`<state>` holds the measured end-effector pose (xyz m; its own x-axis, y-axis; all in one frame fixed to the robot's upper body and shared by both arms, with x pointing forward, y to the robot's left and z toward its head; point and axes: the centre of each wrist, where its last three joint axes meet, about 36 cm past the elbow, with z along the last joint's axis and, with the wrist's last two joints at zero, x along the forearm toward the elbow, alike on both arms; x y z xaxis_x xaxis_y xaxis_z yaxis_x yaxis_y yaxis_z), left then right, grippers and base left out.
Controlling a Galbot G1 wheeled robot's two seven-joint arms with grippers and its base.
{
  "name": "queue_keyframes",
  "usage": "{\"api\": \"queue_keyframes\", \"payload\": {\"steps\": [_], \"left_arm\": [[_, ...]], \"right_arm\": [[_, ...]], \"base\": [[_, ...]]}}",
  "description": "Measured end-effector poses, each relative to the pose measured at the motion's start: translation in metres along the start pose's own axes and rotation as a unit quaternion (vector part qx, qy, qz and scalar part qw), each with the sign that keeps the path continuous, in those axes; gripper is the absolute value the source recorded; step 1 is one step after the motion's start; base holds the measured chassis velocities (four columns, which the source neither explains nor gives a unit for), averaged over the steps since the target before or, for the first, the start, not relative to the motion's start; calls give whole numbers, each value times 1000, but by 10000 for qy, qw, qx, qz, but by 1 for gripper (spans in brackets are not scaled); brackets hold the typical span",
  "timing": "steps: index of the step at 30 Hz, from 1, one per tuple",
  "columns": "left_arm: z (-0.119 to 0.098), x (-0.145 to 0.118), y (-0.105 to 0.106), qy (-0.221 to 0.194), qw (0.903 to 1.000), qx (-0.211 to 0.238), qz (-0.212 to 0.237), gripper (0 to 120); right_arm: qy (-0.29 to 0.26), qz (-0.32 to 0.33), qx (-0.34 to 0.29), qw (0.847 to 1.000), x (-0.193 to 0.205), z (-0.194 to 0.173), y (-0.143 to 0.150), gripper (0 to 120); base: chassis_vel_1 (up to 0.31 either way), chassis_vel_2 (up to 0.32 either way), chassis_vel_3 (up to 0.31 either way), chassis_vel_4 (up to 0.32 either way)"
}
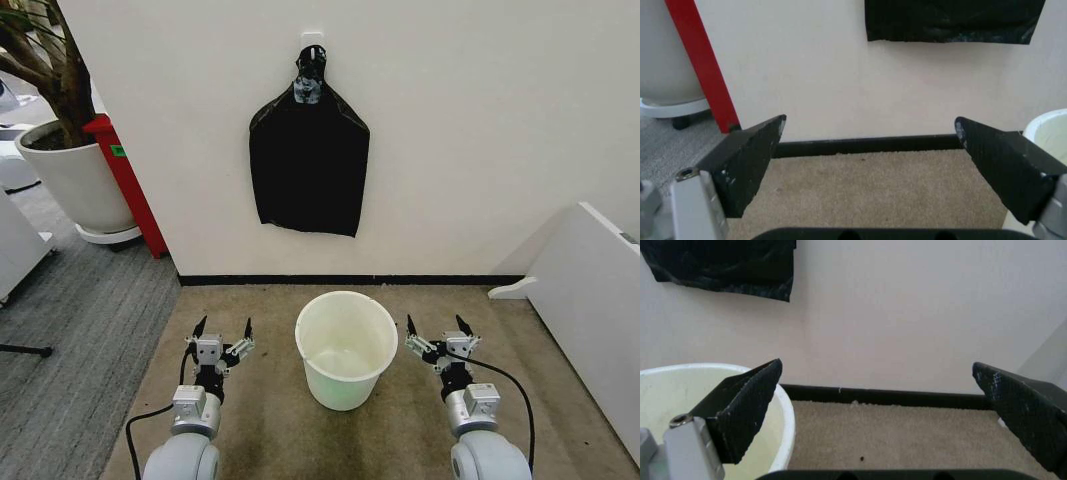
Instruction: Place the garbage bag over the trash bin.
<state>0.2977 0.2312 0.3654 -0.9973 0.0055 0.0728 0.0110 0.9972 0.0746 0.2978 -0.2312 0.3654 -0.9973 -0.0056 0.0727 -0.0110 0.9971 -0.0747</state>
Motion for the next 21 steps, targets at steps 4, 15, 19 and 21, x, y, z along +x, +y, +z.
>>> {"api": "queue_keyframes", "payload": {"steps": [4,15,19,21], "left_arm": [[0,0,0,0,10000,0,0,100],[0,0,0,0,10000,0,0,100],[0,0,0,0,10000,0,0,100],[0,0,0,0,10000,0,0,100]], "right_arm": [[0,0,0,10000,0,0,0,100],[0,0,0,10000,0,0,0,100],[0,0,0,10000,0,0,0,100],[0,0,0,10000,0,0,0,100]], "base": [[0,0,0,0],[0,0,0,0],[0,0,0,0],[0,0,0,0]]}}
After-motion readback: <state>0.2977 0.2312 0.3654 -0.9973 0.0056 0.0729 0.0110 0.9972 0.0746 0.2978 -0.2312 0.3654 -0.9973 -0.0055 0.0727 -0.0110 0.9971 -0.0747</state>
